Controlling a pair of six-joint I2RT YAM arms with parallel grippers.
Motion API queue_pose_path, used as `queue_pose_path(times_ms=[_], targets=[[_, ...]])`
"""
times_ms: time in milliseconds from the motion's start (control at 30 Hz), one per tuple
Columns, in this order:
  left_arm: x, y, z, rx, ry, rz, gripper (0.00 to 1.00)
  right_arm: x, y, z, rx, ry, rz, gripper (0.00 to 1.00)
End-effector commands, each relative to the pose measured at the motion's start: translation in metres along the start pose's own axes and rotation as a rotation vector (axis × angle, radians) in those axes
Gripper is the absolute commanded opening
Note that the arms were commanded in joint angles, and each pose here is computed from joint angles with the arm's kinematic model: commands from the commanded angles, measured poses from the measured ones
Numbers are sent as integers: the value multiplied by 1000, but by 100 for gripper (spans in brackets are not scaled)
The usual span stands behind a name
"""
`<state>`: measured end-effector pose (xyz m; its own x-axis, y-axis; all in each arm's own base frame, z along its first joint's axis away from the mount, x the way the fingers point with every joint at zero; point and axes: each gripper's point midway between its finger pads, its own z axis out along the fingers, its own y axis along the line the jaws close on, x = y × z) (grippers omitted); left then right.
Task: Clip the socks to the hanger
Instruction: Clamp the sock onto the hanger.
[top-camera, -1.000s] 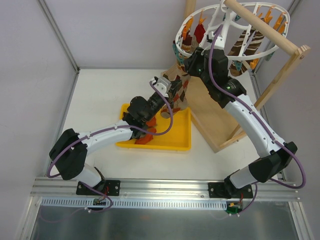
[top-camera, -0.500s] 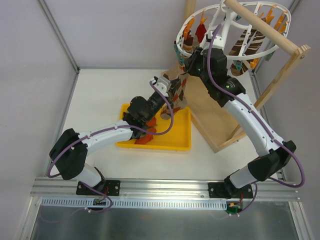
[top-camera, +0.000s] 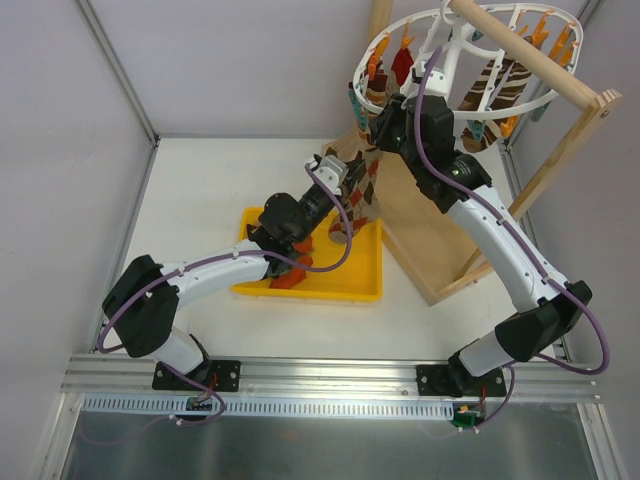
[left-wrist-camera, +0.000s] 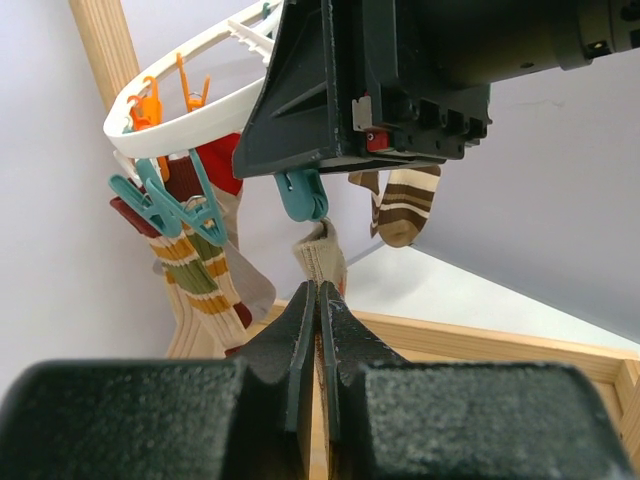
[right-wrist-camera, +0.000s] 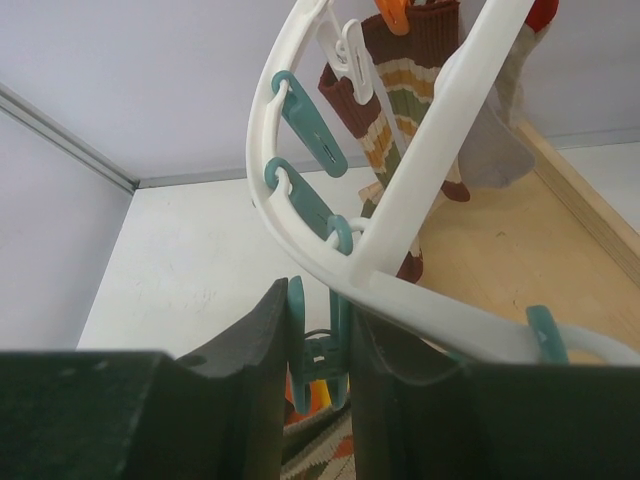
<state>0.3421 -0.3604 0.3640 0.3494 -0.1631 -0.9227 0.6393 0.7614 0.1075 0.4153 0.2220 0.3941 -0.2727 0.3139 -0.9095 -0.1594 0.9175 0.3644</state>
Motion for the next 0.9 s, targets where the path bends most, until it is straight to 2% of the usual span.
queue_pose_path(times_ms=[0,867], targets=[[-39,5,9,-30,-115,-2,0,-14,1,0,8,-31,-17,1],[-47,9,6,-51,-136,15,0,-14,-4,0,31,-32,-44,1]])
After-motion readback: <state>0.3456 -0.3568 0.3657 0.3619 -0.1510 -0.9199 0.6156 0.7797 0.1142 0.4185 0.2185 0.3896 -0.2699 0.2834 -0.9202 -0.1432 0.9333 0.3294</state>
